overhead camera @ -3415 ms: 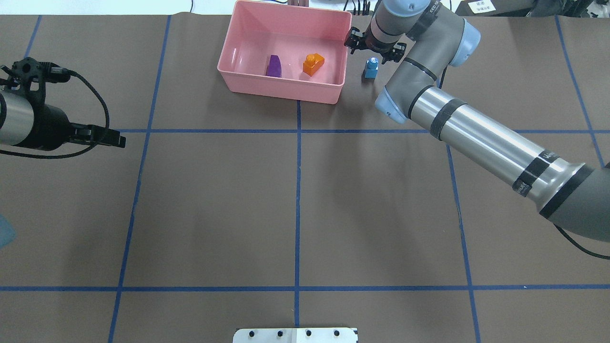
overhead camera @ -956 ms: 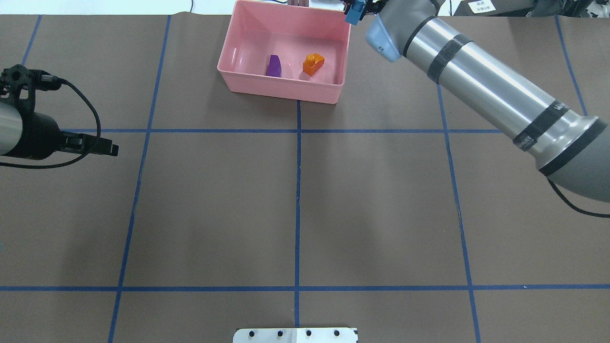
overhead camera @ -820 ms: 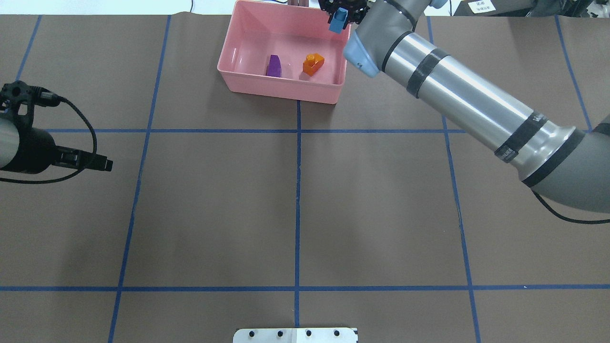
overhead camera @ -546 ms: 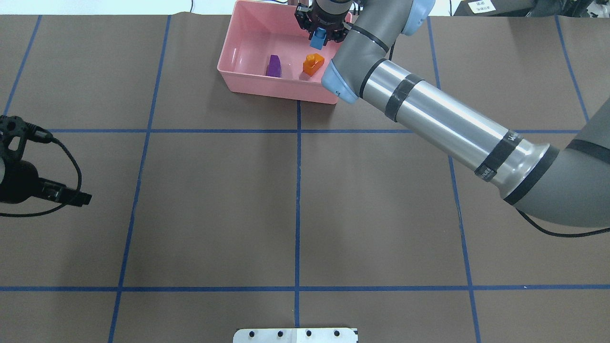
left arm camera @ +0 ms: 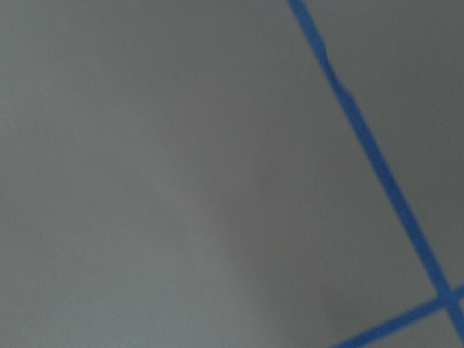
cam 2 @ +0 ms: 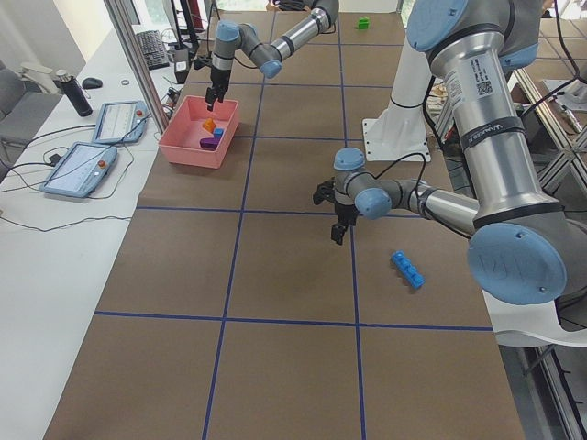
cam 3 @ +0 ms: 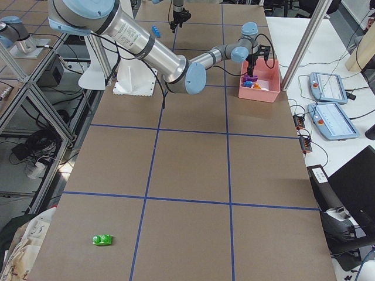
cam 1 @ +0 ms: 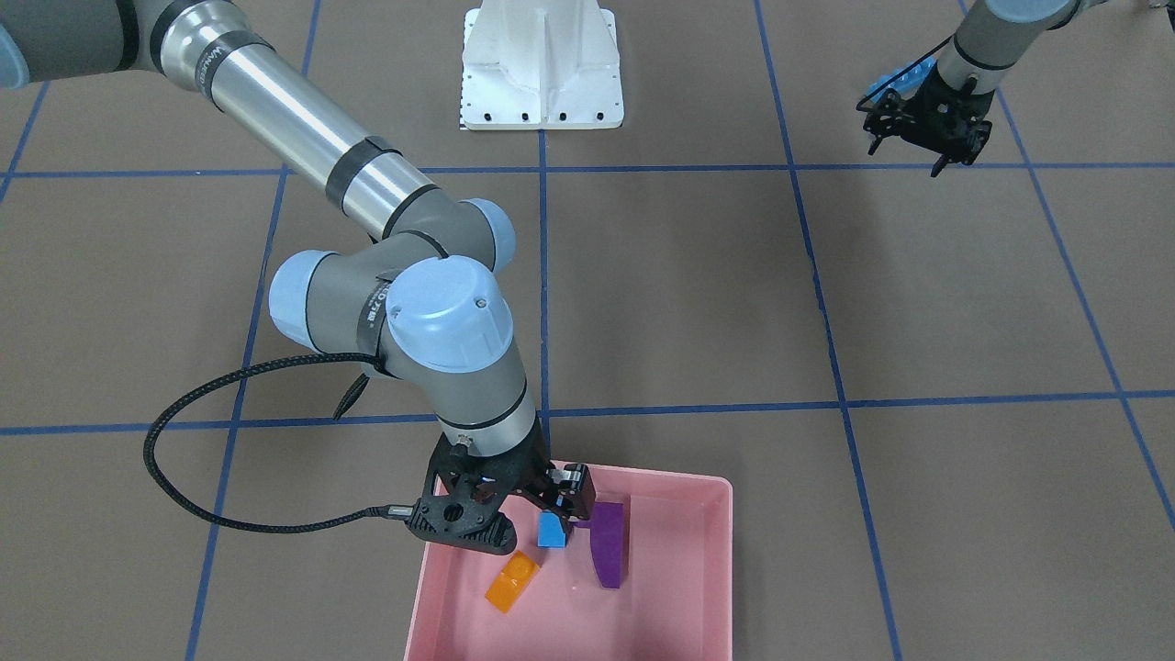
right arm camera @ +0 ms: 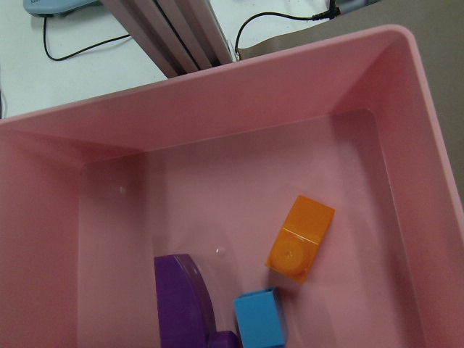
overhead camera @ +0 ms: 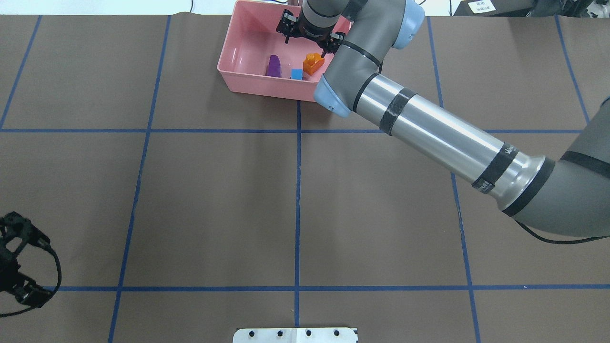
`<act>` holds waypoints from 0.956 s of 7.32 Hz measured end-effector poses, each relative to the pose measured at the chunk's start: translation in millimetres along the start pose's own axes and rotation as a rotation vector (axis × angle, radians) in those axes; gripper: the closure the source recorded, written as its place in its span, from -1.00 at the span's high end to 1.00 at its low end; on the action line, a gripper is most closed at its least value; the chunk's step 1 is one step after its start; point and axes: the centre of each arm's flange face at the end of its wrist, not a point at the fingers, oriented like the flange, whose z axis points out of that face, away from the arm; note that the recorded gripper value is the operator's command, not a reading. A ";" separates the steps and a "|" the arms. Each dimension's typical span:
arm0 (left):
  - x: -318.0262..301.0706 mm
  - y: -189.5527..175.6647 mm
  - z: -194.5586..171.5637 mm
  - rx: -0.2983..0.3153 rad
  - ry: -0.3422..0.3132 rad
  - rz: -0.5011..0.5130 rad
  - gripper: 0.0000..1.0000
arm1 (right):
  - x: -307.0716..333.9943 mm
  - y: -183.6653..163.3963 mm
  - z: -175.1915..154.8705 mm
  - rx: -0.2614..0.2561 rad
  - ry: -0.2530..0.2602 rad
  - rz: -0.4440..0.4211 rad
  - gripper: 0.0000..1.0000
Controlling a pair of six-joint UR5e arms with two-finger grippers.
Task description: Put all blocks into box
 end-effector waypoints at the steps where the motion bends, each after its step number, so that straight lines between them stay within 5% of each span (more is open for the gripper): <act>1: 18.2 26.8 14.8 -0.054 -0.033 0.087 0.99 | 11.2 -14.4 -24.0 -0.030 -0.009 0.014 1.00; 5: 68.4 93.6 47.1 -0.215 -0.032 0.322 0.96 | 50.0 -29.2 -55.2 -0.055 -0.019 0.028 1.00; 7: 73.8 108.3 56.1 -0.249 -0.040 0.355 0.71 | 104.2 -44.2 -71.2 -0.072 -0.031 0.027 1.00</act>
